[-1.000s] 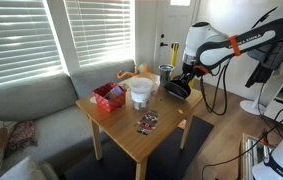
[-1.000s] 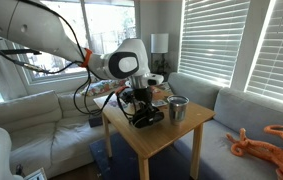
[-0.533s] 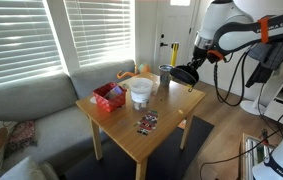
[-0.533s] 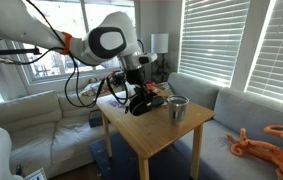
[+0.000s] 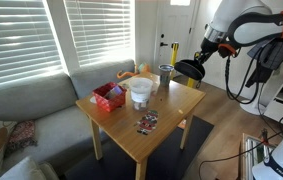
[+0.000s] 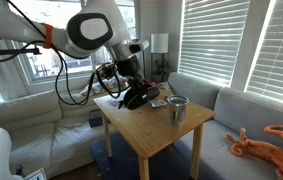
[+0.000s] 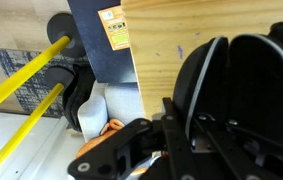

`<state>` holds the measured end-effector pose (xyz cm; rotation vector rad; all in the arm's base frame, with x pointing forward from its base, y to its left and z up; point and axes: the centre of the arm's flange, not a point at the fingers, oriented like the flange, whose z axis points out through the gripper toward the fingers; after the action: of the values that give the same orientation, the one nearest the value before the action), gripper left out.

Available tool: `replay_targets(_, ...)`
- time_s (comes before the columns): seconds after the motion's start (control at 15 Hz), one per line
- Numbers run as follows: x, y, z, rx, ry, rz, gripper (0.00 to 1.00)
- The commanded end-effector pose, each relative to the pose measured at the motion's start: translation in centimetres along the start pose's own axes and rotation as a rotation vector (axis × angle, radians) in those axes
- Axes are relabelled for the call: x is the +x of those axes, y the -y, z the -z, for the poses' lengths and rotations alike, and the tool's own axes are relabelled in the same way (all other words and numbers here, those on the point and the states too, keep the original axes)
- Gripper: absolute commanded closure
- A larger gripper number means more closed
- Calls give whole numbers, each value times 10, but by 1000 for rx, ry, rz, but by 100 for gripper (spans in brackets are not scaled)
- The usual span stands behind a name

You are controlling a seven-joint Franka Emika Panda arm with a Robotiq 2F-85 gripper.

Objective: Pick up the glasses pouch and put it in the red basket

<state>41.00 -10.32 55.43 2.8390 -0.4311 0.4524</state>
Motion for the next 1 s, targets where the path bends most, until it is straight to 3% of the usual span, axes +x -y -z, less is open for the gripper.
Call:
replay_targets(0.0,17,30,17,43,-126,-10,97)
replay_targets(0.27,56,97,85,83,-389,45,97)
replay_targets(0.47,78,133,103,226,-531,13,97)
replay_targets(0.53,81,138,106,268,-554,14,97)
replay_targets(0.6,57,125,106,194,-520,39,89)
replay_targets(0.93,74,135,99,239,-540,28,89)
